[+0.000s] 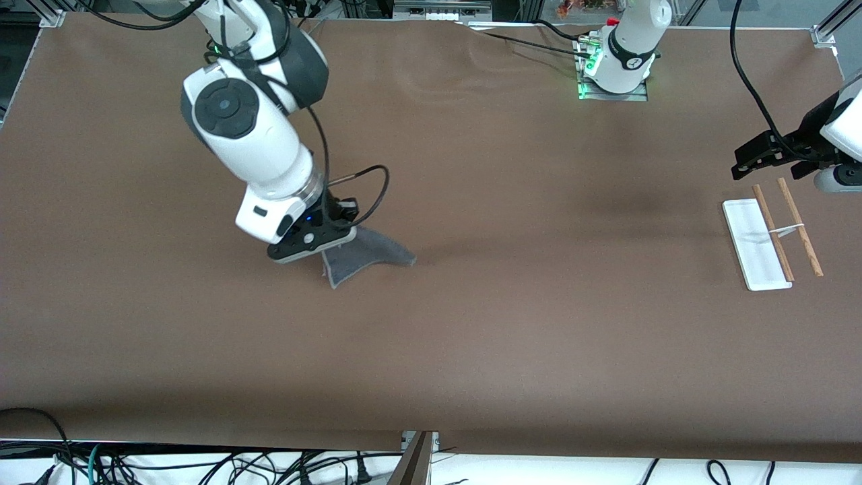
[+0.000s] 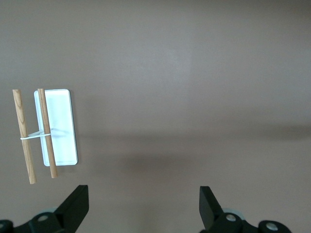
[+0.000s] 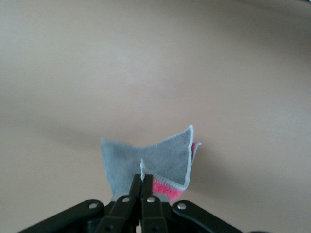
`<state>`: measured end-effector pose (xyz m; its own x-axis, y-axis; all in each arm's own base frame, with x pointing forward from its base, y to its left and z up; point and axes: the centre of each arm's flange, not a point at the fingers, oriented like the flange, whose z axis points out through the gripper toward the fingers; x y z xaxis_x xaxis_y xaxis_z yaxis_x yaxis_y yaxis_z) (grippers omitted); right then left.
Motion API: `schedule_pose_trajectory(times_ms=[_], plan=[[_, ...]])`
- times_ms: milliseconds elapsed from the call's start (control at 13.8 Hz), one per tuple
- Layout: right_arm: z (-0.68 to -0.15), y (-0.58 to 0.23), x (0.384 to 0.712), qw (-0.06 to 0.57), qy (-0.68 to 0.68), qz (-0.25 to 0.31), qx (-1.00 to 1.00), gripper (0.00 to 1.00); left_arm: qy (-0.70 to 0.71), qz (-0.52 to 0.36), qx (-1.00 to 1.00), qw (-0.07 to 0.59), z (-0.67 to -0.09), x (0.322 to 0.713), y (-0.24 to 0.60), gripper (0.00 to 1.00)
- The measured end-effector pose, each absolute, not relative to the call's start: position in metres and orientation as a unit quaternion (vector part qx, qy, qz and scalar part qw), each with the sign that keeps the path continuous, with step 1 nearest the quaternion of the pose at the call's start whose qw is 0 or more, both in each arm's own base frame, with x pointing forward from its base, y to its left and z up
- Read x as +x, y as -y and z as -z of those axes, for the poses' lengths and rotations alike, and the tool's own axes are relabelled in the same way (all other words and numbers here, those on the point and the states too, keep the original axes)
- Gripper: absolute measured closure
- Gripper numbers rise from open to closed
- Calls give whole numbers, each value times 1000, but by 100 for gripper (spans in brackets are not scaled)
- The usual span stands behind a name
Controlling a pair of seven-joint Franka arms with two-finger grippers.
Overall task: Pass towel and hang on rack
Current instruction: 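Lift the towel with the right gripper while the left gripper reaches out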
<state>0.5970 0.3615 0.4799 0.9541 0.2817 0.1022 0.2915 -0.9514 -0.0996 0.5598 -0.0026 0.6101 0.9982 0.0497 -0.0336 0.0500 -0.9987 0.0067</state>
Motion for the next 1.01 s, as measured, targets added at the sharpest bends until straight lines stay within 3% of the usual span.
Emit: schedule_pose_trajectory(times_ms=[722, 1011], plan=[[-491, -487, 512, 97, 216, 63, -969, 98, -17, 3, 1000, 10, -623, 561, 13, 0], [-480, -542, 465, 104, 268, 67, -956, 98, -4, 2, 999, 40, -594, 567, 37, 0]])
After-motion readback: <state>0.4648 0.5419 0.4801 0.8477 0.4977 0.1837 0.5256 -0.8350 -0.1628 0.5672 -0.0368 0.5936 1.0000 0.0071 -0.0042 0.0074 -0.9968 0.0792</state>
